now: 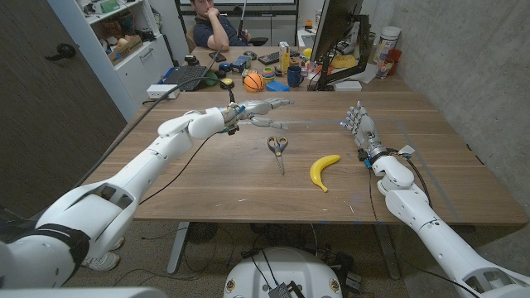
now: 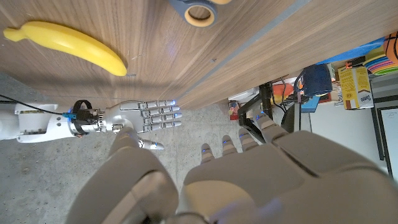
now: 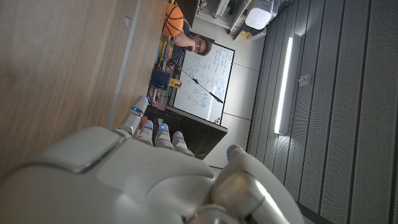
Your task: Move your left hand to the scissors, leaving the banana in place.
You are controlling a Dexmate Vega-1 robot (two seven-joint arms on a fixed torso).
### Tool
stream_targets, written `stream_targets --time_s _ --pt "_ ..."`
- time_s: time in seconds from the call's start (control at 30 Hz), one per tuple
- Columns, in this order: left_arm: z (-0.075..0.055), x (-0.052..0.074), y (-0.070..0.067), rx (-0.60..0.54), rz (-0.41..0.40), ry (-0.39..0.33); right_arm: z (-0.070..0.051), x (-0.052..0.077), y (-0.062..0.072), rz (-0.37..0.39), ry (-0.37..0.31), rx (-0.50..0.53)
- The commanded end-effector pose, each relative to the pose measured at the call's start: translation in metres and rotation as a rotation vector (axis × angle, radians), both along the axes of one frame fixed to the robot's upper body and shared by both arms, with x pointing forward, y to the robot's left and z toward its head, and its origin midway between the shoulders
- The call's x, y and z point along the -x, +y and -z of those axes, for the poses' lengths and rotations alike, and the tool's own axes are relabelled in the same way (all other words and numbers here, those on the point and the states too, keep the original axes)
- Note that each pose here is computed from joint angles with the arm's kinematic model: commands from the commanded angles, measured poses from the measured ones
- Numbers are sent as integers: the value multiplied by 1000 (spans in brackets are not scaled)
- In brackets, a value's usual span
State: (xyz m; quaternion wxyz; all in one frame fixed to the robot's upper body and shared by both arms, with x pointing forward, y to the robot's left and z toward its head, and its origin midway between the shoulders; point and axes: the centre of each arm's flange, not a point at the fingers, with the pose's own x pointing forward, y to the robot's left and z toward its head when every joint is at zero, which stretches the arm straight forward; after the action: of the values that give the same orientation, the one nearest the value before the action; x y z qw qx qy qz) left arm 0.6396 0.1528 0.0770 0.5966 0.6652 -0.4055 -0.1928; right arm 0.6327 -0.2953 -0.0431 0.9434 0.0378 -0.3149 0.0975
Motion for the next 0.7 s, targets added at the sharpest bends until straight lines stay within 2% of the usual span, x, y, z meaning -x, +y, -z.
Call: stream_targets --time_s 0.03,0.7 --pt "11 -7 -8 -53 -28 27 -1 1 0 0 -9 1" --pt "18 -10 -13 -124 -77 58 2 0 -2 -1 -8 -5"
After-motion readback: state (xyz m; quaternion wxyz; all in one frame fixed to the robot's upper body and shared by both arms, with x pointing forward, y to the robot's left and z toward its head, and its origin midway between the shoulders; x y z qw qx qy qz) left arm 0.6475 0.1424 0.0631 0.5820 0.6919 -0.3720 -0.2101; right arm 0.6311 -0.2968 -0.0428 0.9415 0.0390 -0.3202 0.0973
